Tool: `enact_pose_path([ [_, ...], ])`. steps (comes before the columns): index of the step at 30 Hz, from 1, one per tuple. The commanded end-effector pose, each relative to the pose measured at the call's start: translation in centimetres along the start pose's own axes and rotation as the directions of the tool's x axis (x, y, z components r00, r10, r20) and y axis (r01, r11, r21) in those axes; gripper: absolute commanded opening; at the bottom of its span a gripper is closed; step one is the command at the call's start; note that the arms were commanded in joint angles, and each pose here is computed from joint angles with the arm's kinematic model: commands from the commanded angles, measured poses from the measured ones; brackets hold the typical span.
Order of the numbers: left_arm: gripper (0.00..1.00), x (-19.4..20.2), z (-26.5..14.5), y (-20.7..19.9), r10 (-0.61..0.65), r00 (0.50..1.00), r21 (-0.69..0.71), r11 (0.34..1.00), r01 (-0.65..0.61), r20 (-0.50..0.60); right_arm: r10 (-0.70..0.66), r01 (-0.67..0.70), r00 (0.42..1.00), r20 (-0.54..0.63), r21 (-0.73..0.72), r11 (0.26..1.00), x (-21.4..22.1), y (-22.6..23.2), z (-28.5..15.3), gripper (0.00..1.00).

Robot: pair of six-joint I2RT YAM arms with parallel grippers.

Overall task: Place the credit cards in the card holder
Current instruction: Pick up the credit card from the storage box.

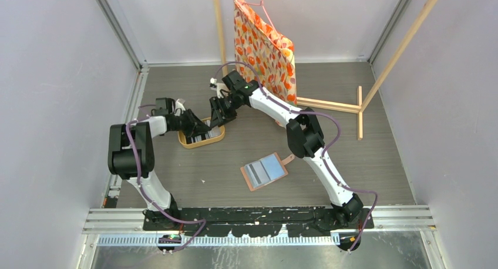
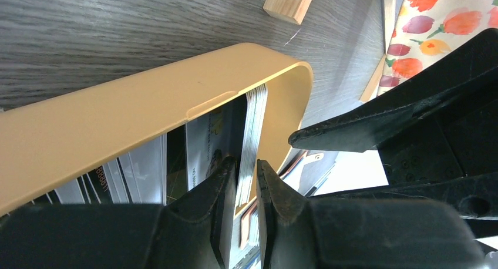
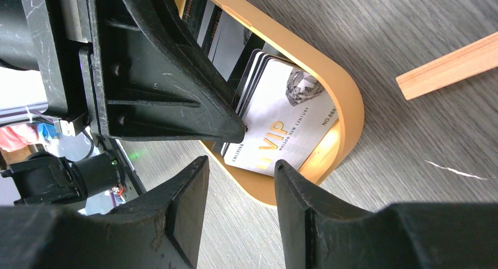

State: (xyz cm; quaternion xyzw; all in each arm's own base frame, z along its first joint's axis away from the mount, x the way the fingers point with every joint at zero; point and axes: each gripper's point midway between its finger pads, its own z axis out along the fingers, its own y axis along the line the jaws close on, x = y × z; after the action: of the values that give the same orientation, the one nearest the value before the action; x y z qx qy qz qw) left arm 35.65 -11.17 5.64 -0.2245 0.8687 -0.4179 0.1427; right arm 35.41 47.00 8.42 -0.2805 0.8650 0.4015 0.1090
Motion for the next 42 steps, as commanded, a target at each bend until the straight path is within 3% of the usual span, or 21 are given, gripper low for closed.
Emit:
enact_pose_path([
  [1,0.21,-0.6,-1.2,-1.7,0.031,0.999,0.062,0.998,-0.033,0.035,-0.024,0.025,0.999,0.024,-0.028,0.999,-0.7,1.3,-0.7,0.50],
  [14,0.17,-0.6,-1.6,-1.8,0.027,0.998,0.075,0.997,-0.031,0.048,-0.026,0.027,0.999,0.026,-0.028,0.999,-0.7,1.4,-0.8,0.50],
  [28,0.01,-0.5,-2.1,-0.9,0.012,0.999,0.042,0.999,-0.014,0.049,-0.029,0.030,0.999,0.027,-0.029,0.999,-0.8,1.5,-0.9,0.50],
  [42,0.01,0.0,-4.7,-0.1,0.067,0.994,-0.049,0.997,-0.063,0.082,-0.099,0.101,0.994,0.040,-0.032,0.994,-1.1,3.0,-2.4,0.51],
])
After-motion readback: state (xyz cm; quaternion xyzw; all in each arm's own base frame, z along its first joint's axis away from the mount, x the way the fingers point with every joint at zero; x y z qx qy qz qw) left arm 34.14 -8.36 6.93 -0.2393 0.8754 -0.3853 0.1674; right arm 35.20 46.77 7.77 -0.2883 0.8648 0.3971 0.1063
